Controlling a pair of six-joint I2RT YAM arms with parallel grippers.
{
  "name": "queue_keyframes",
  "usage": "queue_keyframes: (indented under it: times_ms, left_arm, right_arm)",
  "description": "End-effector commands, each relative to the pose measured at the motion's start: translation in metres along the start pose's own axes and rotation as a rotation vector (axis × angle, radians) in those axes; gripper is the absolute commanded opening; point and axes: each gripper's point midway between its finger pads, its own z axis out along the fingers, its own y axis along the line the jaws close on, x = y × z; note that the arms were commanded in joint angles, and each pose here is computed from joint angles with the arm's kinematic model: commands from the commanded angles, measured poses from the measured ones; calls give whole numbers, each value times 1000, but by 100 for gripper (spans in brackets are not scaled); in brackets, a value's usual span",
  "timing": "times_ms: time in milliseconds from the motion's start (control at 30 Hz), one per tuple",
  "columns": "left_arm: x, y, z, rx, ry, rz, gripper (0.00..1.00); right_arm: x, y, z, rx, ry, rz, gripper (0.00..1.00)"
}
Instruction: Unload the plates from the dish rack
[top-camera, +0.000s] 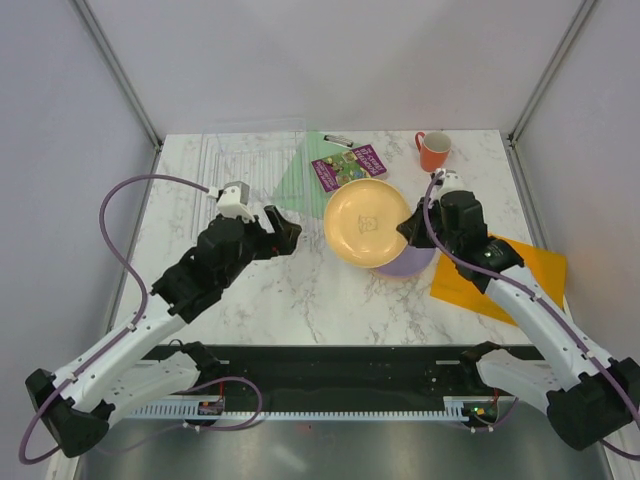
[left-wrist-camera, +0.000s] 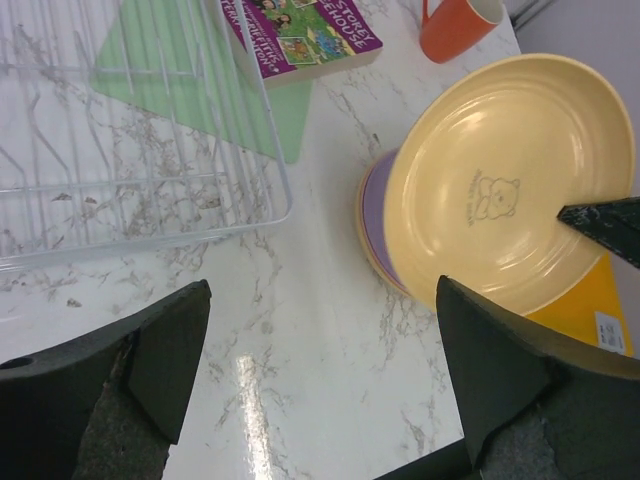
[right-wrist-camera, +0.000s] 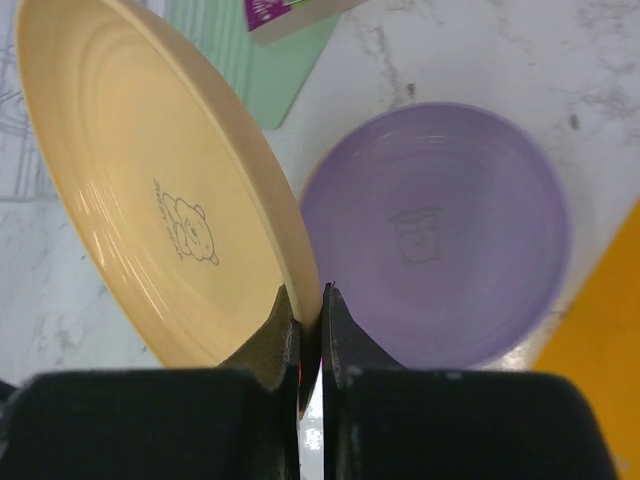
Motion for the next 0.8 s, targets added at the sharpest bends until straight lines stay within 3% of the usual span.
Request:
queue_keyframes:
  times_ms: [0,267,767]
  left_arm:
    - [-7,18,-12,-61,-55,34,100]
    - [-5,32,-21,-88,-75,60,99]
    - [5,54,-20,-173,-64,122,99]
  right_arm:
    - [-22,-45,-7,165,-48,8,0]
    - [-1,-92,8,232,52,93,3]
    - [46,-122,45,215,200,176,9]
